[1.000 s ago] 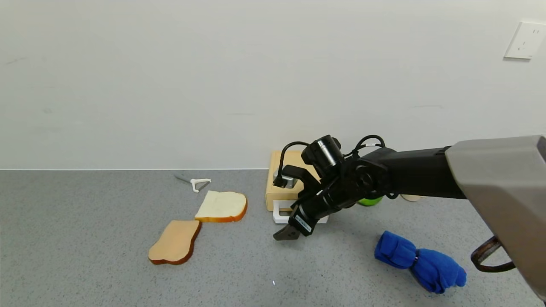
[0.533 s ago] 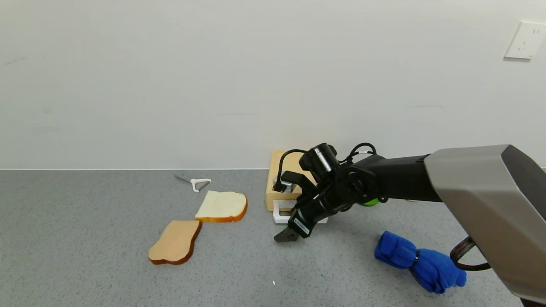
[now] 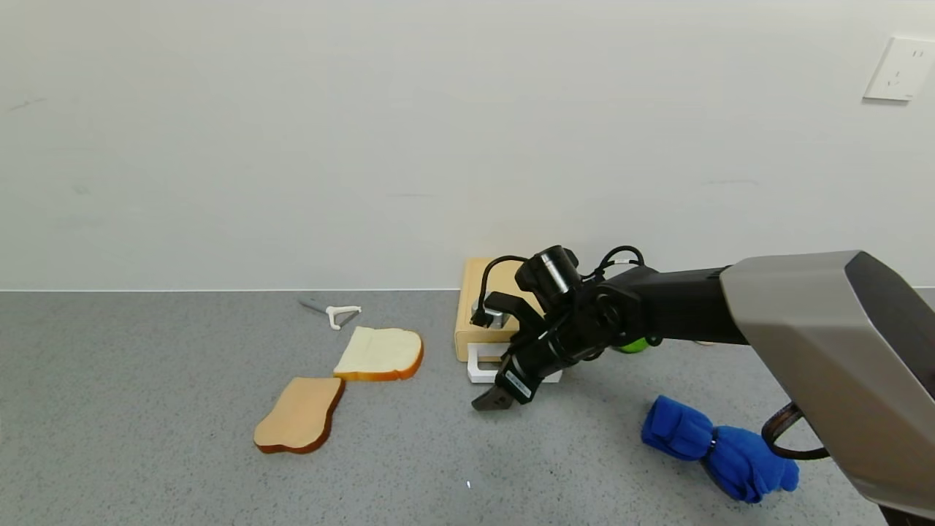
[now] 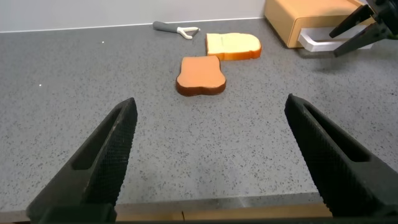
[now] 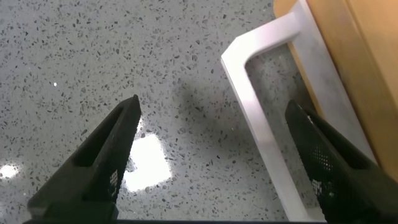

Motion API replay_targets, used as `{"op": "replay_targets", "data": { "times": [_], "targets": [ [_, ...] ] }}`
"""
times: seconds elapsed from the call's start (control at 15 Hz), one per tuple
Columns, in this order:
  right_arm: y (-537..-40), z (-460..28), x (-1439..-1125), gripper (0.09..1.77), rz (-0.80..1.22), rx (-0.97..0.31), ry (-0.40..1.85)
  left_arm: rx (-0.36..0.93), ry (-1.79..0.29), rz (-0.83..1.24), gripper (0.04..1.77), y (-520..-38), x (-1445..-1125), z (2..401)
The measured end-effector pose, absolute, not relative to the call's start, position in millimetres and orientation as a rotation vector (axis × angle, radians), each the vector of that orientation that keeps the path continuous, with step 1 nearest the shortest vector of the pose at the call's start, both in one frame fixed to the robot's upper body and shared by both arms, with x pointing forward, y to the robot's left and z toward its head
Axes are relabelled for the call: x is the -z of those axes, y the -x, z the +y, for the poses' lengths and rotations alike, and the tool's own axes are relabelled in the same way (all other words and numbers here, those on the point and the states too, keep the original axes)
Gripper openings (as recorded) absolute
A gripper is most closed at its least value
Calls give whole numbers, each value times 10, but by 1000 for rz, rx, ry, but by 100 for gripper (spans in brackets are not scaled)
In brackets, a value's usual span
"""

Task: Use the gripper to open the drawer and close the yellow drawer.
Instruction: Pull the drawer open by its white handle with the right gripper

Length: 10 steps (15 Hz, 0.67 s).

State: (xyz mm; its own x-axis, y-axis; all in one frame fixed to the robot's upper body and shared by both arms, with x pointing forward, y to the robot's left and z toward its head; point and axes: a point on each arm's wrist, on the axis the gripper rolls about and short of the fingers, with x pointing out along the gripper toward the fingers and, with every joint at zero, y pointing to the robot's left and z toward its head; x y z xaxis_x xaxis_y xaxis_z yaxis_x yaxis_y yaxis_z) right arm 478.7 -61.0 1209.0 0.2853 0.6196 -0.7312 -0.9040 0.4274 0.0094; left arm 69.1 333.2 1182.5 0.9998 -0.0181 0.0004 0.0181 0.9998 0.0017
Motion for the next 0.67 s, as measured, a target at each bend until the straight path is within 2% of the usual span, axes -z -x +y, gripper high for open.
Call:
{"op": "replay_targets", "data": {
  "times": [0.67],
  "targets": [
    [-4866, -595, -12016, 171, 727, -1056, 463, 18, -2, -1, 172, -691, -11826, 3332]
  ]
}}
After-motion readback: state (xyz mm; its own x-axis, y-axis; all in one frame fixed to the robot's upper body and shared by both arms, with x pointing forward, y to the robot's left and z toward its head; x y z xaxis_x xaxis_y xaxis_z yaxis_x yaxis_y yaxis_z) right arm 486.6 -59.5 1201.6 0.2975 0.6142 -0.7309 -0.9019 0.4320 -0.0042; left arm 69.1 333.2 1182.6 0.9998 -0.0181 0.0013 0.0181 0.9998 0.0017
